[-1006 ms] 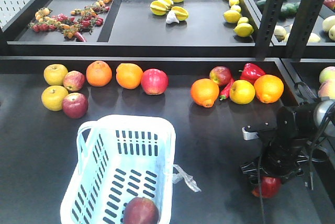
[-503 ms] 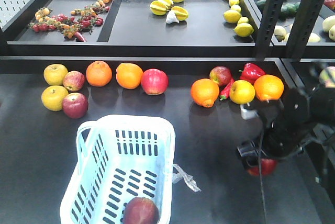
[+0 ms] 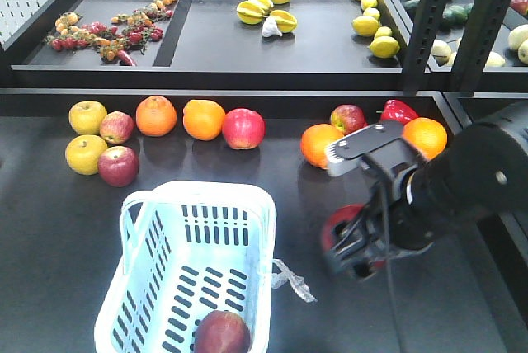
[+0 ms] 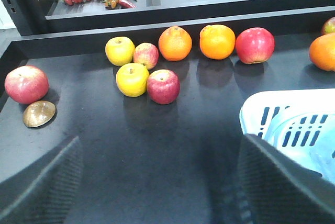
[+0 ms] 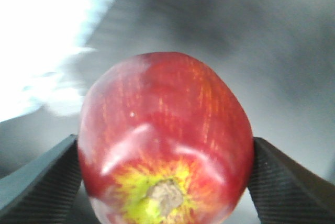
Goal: Pick three apples into basket with both arms
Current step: 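Carry the second red apple over the basket and release it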
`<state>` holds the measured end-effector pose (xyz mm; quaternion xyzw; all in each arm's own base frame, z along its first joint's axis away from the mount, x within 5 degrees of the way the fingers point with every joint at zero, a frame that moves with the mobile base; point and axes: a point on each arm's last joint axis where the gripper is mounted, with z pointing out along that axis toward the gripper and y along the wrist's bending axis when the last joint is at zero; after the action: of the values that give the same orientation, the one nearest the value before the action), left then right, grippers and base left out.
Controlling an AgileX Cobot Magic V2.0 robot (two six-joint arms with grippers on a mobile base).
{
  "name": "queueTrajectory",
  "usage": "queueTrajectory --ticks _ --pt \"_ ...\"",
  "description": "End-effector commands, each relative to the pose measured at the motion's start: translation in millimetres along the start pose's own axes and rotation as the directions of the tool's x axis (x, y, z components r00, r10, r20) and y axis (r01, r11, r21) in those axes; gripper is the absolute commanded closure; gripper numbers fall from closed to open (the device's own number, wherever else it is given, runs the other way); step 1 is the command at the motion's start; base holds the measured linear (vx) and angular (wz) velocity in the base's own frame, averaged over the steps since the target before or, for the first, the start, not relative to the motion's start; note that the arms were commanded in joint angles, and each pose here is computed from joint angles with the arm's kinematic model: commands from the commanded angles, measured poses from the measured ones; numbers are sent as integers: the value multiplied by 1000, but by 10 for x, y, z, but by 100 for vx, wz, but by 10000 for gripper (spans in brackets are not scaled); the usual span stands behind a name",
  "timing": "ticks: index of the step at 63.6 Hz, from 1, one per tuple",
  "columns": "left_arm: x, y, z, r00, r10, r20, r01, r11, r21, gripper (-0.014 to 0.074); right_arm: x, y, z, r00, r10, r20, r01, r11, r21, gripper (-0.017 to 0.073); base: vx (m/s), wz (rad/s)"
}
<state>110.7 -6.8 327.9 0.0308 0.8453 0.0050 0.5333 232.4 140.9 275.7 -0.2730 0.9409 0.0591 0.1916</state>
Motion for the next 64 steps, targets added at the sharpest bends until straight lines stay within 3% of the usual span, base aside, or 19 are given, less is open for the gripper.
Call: queueTrajectory --ticks 1,10,22,32,37,51,64 --pt "-126 -4 -35 997 -5 82 4 1000 8 6 -57 240 -218 992 -57 114 61 998 -33 309 0 0" --pt "-126 -4 -35 997 -5 82 4 1000 8 6 -93 576 -201 974 -140 179 157 984 -88 309 0 0" --pt "-126 -4 -35 997 -5 82 4 1000 8 6 -216 899 -69 943 -151 298 205 966 -160 302 0 0" --pt "-126 -4 -35 997 -5 82 4 1000 8 6 -296 1104 127 923 -155 351 236 951 -199 218 0 0" --pt "-126 -4 -35 997 -5 82 4 1000 8 6 -323 1151 199 915 -164 368 251 947 -201 146 0 0" --pt "-126 -4 -35 997 -5 82 4 1000 8 6 -374 1178 267 910 -122 397 223 950 -220 -80 0 0" --pt "-126 -4 -35 997 -5 82 4 1000 8 6 -372 1178 268 911 -123 394 223 950 -220 -109 0 0"
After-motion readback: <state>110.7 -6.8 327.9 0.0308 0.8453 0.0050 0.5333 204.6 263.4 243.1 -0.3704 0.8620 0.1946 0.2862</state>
